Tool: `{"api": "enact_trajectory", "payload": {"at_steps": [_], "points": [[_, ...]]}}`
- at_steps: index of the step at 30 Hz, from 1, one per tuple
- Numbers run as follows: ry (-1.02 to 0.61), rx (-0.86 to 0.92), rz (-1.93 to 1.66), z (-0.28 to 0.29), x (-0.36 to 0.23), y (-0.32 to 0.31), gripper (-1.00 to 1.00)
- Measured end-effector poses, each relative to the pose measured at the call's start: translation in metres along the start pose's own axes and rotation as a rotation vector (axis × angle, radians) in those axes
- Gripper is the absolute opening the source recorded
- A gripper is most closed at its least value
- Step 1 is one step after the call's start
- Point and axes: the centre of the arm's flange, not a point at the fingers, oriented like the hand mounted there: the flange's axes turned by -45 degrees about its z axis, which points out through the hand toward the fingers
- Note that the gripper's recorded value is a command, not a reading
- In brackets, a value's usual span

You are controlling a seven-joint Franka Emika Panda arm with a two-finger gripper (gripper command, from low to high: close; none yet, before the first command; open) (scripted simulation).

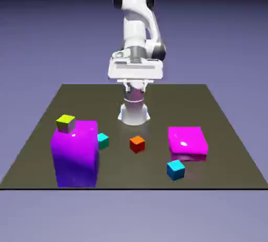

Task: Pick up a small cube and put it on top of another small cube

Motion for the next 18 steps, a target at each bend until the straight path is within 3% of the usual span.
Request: {"api": "enact_trajectory", "payload": {"at_steps": [7,13,18], "points": [[-0.45,-0.091,0.496,0.087,-0.112,0.013,0.0],[-0.818,-0.274,0.917,0.12,-0.222,0.017,0.0],[-0.821,-0.272,0.917,0.138,-0.237,0.015,0.0]]}}
